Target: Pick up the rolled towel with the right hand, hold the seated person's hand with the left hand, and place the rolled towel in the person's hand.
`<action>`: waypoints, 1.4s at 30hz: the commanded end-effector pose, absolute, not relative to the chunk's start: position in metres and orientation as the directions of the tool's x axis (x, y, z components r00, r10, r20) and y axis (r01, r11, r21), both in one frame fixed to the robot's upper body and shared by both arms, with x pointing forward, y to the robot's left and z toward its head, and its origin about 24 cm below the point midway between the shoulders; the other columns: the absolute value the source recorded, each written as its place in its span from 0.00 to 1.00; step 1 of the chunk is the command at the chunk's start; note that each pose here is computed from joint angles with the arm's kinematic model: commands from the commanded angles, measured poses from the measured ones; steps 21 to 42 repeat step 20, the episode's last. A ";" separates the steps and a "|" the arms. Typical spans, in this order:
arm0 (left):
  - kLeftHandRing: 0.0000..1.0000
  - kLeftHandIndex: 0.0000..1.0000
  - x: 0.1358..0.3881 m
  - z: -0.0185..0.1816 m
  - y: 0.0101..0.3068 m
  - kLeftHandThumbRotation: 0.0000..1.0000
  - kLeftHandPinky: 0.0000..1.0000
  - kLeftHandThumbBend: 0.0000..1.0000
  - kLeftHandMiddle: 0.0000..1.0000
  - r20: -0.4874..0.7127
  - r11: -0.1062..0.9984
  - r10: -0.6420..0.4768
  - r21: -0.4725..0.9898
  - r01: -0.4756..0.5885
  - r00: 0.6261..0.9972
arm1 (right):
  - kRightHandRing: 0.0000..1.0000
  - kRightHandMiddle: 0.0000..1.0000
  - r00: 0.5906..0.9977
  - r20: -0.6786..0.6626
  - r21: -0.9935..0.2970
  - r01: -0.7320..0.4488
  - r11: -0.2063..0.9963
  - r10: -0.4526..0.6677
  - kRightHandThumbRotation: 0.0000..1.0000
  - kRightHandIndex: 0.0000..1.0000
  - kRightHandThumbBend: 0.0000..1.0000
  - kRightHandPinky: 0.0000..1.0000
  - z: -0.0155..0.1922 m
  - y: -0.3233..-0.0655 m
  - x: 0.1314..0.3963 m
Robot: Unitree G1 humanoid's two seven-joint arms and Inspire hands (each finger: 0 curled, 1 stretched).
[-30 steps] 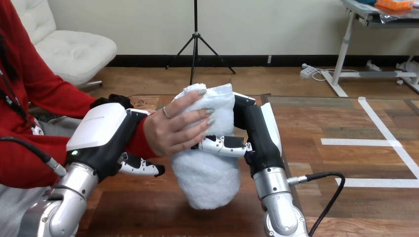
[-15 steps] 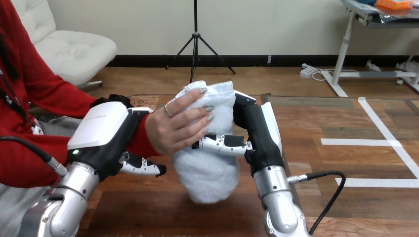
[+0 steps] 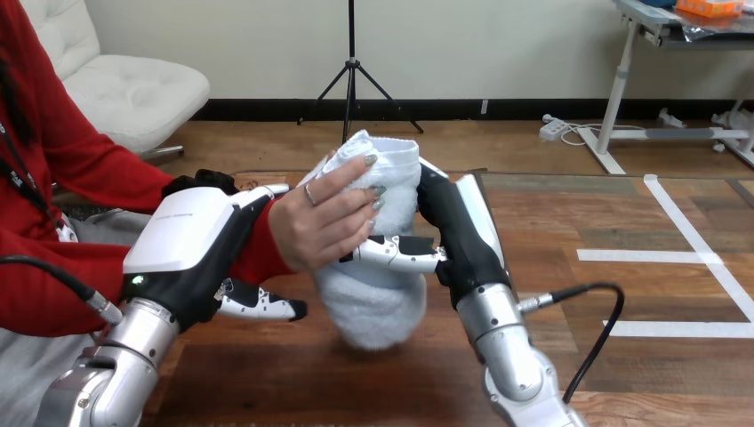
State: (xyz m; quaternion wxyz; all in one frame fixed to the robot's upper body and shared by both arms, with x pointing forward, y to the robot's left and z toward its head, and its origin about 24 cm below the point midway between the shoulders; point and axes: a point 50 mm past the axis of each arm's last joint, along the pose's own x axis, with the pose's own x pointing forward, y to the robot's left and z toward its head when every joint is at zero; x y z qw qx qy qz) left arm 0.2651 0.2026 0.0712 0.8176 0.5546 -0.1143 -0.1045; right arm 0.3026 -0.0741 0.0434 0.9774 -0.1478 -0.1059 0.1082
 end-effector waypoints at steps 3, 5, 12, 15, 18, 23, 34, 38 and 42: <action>0.90 0.96 0.272 0.083 0.191 0.41 0.92 1.00 0.91 0.124 0.331 -0.369 0.944 0.006 0.921 | 0.92 0.93 0.904 0.295 -0.364 -0.192 0.912 0.308 0.53 0.98 1.00 0.88 0.085 -0.065 0.313; 0.92 0.98 0.272 0.083 0.191 0.43 0.94 1.00 0.93 0.120 0.321 -0.369 0.947 0.005 0.921 | 0.92 0.94 0.907 0.278 -0.378 -0.200 0.904 0.317 0.55 0.99 1.00 0.88 0.083 -0.066 0.313; 0.98 1.00 0.271 0.082 0.191 0.51 0.99 1.00 0.98 0.116 0.325 -0.371 0.946 0.011 0.921 | 0.94 0.97 0.910 0.234 -0.386 -0.236 0.892 0.342 0.64 1.00 1.00 0.88 0.079 -0.070 0.312; 0.99 1.00 0.270 0.083 0.191 0.52 0.99 1.00 0.99 0.106 0.320 -0.371 0.947 0.020 0.922 | 0.95 0.98 0.913 0.209 -0.391 -0.250 0.886 0.350 0.66 1.00 1.00 0.88 0.076 -0.072 0.311; 1.00 1.00 0.269 0.082 0.191 0.54 1.00 1.00 1.00 0.107 0.318 -0.373 0.948 0.019 0.922 | 0.97 0.99 0.912 0.192 -0.389 -0.268 0.881 0.362 0.67 1.00 1.00 0.89 0.073 -0.075 0.310; 1.00 1.00 0.269 0.082 0.191 0.54 1.00 1.00 1.00 0.105 0.318 -0.373 0.948 0.021 0.922 | 0.98 1.00 0.913 0.182 -0.394 -0.273 0.877 0.366 0.68 1.00 1.00 0.91 0.071 -0.077 0.309; 1.00 1.00 0.269 0.082 0.191 0.54 1.00 1.00 1.00 0.105 0.318 -0.373 0.948 0.021 0.922 | 0.98 1.00 0.913 0.182 -0.394 -0.273 0.877 0.366 0.68 1.00 1.00 0.91 0.071 -0.077 0.309; 1.00 1.00 0.269 0.082 0.191 0.54 1.00 1.00 1.00 0.105 0.318 -0.373 0.948 0.021 0.922 | 0.98 1.00 0.913 0.182 -0.394 -0.273 0.877 0.366 0.68 1.00 1.00 0.91 0.071 -0.077 0.309; 1.00 1.00 0.269 0.082 0.191 0.54 1.00 1.00 1.00 0.105 0.318 -0.373 0.948 0.021 0.922 | 0.98 1.00 0.913 0.182 -0.394 -0.273 0.877 0.366 0.68 1.00 1.00 0.91 0.071 -0.077 0.309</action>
